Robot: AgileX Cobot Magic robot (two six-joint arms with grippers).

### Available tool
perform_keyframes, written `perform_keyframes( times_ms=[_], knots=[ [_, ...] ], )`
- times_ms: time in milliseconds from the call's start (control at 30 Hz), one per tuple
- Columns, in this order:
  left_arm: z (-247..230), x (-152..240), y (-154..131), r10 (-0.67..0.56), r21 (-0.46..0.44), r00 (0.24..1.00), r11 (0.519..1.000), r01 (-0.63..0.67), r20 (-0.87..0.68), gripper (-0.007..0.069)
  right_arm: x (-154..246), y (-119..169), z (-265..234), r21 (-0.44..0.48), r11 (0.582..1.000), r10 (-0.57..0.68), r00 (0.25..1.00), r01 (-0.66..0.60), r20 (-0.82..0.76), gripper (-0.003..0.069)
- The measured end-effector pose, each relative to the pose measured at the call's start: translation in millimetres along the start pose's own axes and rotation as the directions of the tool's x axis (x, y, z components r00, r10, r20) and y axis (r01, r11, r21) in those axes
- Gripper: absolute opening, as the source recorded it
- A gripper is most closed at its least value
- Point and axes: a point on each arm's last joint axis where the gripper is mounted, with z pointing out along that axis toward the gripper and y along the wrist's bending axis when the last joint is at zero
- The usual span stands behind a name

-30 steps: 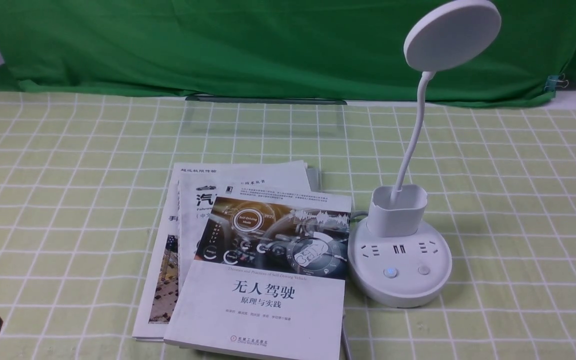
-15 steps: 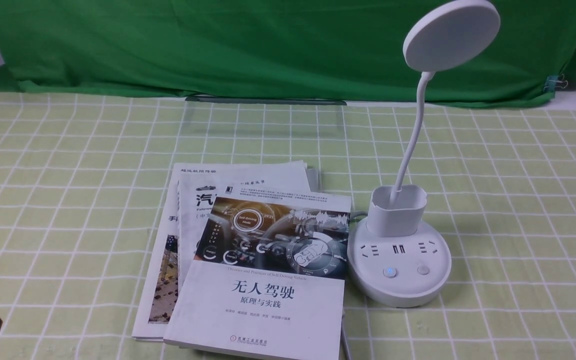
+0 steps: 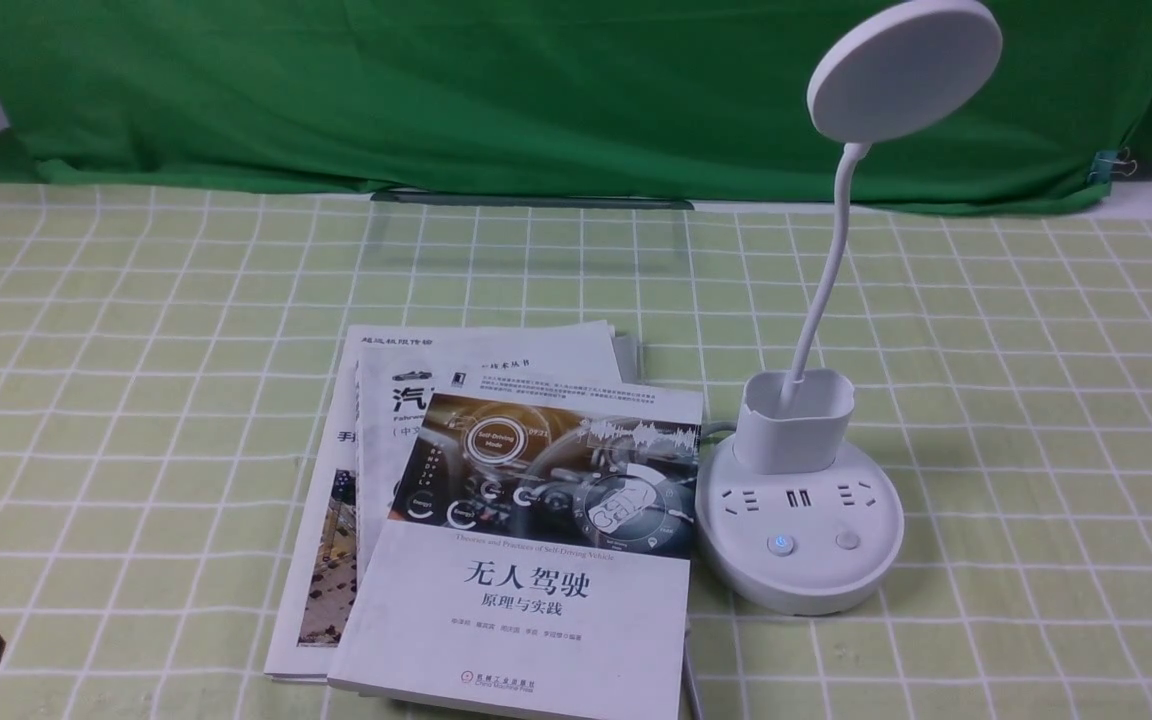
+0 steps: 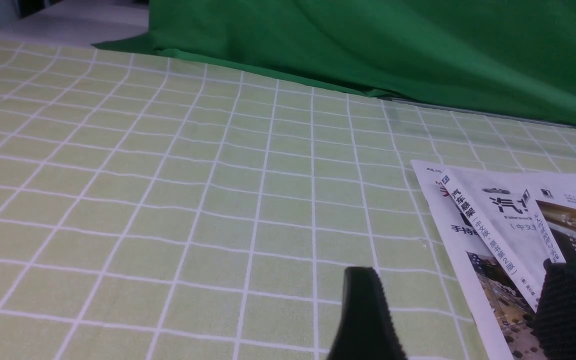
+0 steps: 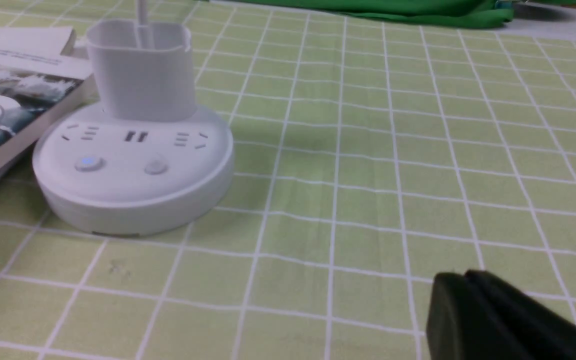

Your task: Turn off the desk lamp on the green coffee tablecloth by hand.

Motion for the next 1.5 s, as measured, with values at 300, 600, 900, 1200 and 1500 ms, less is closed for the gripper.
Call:
perform_keyframes(
  times_ms=[300,600,900,1200,1500],
  knots=[
    [0.0,0.0,0.0,0.0,0.0,1.0,1.0,0.0,0.0,0.041,0.0,0.0,0.0,-0.001,1.0,0.001,1.0,-0.001,0.0,0.0079],
    [0.0,0.0,0.0,0.0,0.0,1.0,1.0,0.0,0.0,0.041,0.0,0.0,0.0,-0.001,1.0,0.002,1.0,-0.002,0.0,0.0099],
    [0.0,0.0,0.0,0.0,0.0,1.0,1.0,0.0,0.0,0.041,0.0,0.0,0.0,-0.001,1.0,0.003,1.0,-0.003,0.0,0.0118],
    [0.0,0.0,0.0,0.0,0.0,1.0,1.0,0.0,0.0,0.041,0.0,0.0,0.0,-0.001,1.0,0.003,1.0,-0.003,0.0,0.0138],
    [0.0,0.0,0.0,0.0,0.0,1.0,1.0,0.0,0.0,0.041,0.0,0.0,0.0,-0.001,1.0,0.003,1.0,-0.003,0.0,0.016]
  ],
)
